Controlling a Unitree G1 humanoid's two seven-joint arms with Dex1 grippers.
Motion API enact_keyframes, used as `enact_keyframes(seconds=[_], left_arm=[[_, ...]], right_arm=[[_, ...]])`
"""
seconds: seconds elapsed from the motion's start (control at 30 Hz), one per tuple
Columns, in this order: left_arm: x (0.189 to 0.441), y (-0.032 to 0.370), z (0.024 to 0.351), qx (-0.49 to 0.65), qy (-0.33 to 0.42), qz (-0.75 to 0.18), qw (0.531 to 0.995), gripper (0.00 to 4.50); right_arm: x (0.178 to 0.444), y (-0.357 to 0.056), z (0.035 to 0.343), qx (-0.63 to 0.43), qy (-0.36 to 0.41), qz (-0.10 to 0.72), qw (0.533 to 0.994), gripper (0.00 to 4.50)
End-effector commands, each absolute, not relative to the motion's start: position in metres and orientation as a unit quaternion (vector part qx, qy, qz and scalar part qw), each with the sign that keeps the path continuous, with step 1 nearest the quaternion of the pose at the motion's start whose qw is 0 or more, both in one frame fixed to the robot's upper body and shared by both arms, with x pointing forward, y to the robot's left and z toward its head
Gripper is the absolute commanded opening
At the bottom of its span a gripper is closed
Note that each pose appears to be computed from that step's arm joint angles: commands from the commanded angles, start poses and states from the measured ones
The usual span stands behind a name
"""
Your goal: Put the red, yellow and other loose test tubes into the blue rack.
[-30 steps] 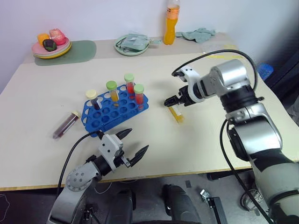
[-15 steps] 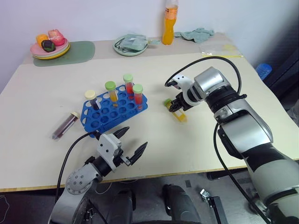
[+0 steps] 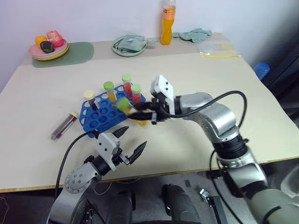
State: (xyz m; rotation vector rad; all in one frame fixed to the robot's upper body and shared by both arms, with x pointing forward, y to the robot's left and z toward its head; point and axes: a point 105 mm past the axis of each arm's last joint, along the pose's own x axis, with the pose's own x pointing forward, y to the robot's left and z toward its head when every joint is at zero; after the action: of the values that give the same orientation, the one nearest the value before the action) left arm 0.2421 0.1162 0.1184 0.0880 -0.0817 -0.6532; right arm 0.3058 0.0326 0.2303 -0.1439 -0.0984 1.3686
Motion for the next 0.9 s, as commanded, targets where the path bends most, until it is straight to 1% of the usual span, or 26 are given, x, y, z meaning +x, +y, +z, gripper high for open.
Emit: enact_keyframes(seconds=[0.03,0.1,0.13,0.27,0.47,0.6,0.9], left_arm=[[0.249,0.144,0.137,0.070,-0.082,-0.241,0.964,4.50],[0.250,0.167,0.139,0.069,-0.087,-0.181,0.977,4.50],[0.250,0.174,0.140,0.068,-0.088,-0.166,0.980,4.50],[0.248,0.195,0.138,0.083,-0.081,-0.133,0.984,4.50],[0.246,0.205,0.140,0.092,-0.080,-0.119,0.985,4.50],[0.245,0.203,0.139,0.093,-0.074,-0.121,0.986,4.50],[0.245,0.202,0.133,0.087,-0.068,-0.123,0.986,4.50]], right_arm=[[0.327,0.047,0.238,-0.039,-0.114,0.556,0.823,0.76],[0.334,0.060,0.229,-0.036,-0.128,0.531,0.837,0.76],[0.336,0.064,0.226,-0.035,-0.132,0.523,0.841,0.76],[0.349,0.070,0.212,-0.023,-0.131,0.492,0.860,0.76],[0.358,0.074,0.201,-0.022,-0.125,0.482,0.867,0.76],[0.364,0.077,0.196,-0.021,-0.124,0.471,0.873,0.76],[0.367,0.079,0.185,-0.012,-0.132,0.458,0.879,0.76]])
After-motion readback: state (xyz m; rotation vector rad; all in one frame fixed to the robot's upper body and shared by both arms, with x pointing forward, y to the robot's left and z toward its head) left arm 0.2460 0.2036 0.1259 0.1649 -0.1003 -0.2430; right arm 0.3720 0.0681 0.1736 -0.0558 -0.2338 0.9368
